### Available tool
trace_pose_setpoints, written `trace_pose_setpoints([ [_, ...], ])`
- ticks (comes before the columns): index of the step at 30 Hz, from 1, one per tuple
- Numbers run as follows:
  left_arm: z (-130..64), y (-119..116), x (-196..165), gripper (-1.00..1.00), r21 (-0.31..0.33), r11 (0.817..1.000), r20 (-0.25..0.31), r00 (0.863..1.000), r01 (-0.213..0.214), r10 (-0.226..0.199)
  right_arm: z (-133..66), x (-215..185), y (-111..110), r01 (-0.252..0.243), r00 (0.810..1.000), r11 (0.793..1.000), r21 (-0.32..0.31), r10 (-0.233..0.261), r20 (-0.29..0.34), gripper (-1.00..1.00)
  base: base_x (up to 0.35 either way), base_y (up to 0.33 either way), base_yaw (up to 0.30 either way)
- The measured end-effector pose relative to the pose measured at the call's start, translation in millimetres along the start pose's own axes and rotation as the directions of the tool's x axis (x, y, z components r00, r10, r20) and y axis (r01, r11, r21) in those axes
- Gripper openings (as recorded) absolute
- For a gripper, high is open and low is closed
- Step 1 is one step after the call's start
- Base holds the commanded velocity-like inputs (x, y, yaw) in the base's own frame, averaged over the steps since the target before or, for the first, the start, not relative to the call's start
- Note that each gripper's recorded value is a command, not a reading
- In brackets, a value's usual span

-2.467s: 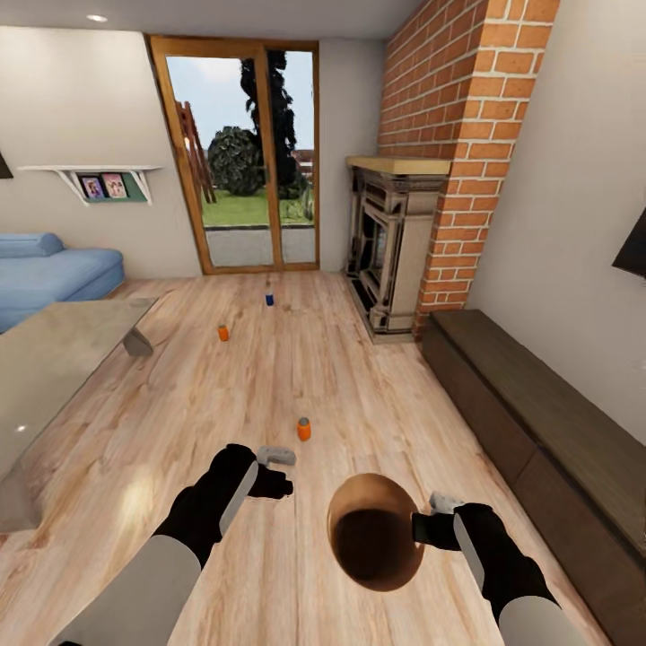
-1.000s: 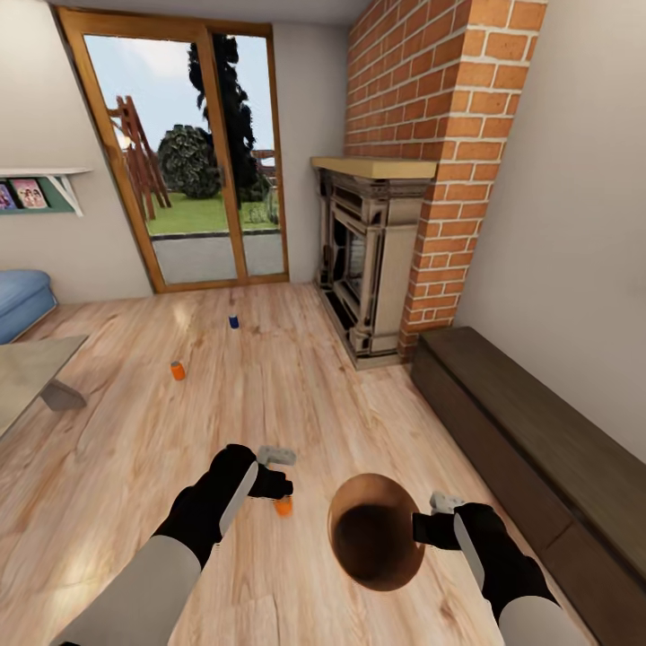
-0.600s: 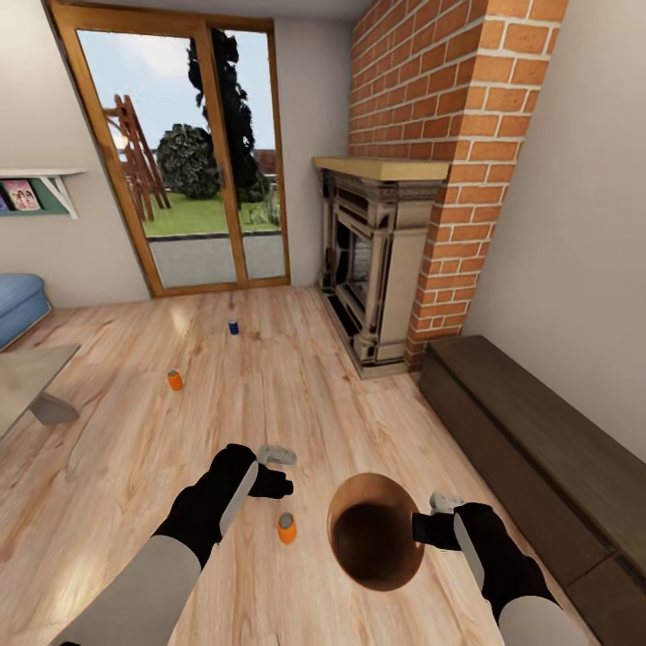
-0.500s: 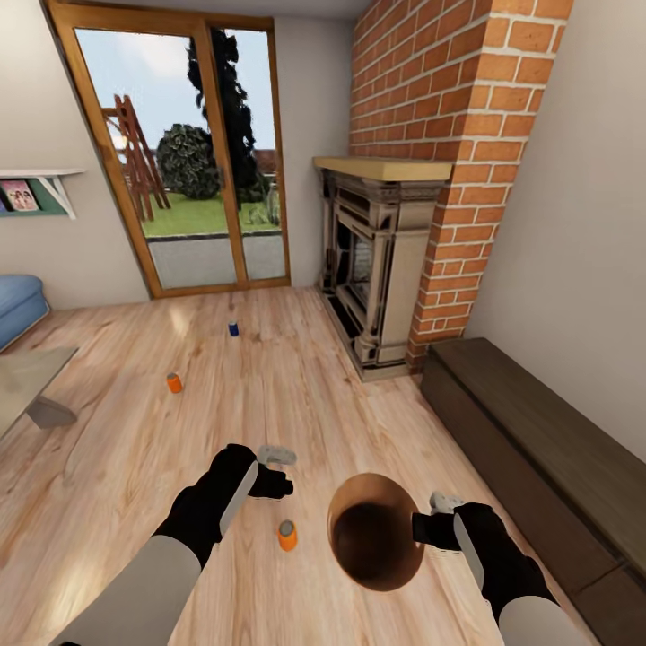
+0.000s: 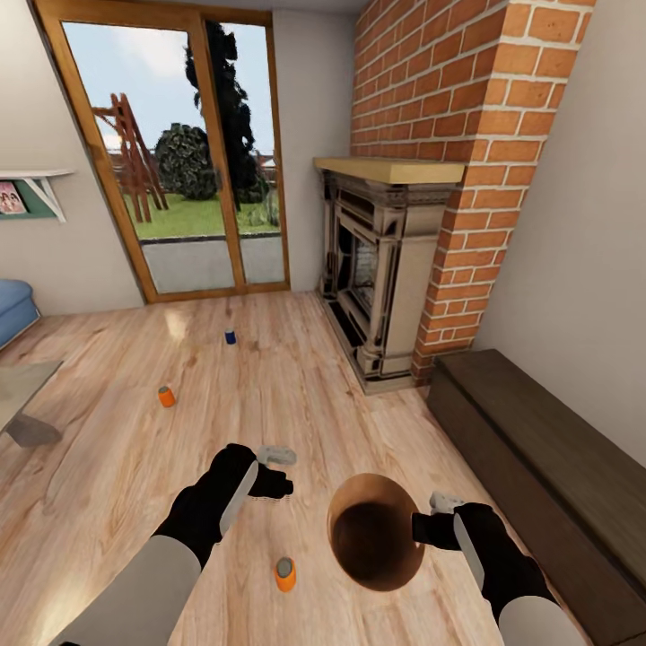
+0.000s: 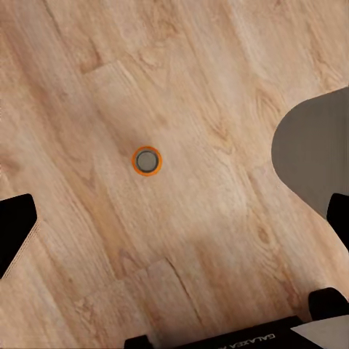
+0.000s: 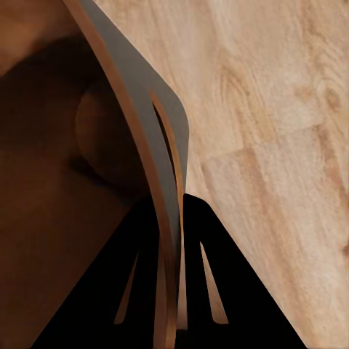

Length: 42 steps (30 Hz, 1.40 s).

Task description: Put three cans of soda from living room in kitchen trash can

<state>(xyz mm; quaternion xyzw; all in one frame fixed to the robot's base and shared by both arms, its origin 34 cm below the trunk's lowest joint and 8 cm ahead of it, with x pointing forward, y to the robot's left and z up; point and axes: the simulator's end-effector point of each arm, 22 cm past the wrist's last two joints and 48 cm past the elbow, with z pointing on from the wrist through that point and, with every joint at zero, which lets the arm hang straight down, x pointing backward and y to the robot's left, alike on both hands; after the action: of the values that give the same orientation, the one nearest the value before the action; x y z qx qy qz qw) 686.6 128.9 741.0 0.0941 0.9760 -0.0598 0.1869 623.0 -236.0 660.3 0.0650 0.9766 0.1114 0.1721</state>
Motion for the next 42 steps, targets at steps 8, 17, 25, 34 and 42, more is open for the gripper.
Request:
trace_pose_setpoints([
  [8,0.0,-0.2,0.0,1.0,0.001,1.0,0.0,1.0,0.0,0.0,0.0,0.1,0.0,0.0,1.0,1.0,0.0,0.0,0.0,-1.0,0.246,0.0,0.0],
  [17,0.2,-0.3,-2.1,1.0,0.001,1.0,0.01,1.0,0.001,-0.001,0.1,0.3,0.0,0.0,1.0,1.0,0.0,0.0,-0.001,-1.0,0.278,0.0,0.0],
  [25,0.3,-0.5,-2.5,1.0,0.002,1.0,0.012,1.0,0.001,-0.001,0.1,0.1,0.3,-0.001,1.0,1.0,-0.001,0.001,0.0,-1.0,0.206,-0.016,0.0],
  [34,-0.1,-0.3,-3.2,1.0,0.001,1.0,0.014,1.0,0.001,-0.001,0.1,0.2,0.1,-0.001,1.0,1.0,-0.001,0.001,0.0,-1.0,0.206,-0.126,-0.012],
  [42,-0.3,-0.3,-3.5,1.0,0.001,1.0,0.015,1.0,0.001,-0.001,-0.1,-0.1,-0.6,0.003,1.0,1.0,0.003,-0.003,0.0,-1.0,0.158,0.028,-0.024],
])
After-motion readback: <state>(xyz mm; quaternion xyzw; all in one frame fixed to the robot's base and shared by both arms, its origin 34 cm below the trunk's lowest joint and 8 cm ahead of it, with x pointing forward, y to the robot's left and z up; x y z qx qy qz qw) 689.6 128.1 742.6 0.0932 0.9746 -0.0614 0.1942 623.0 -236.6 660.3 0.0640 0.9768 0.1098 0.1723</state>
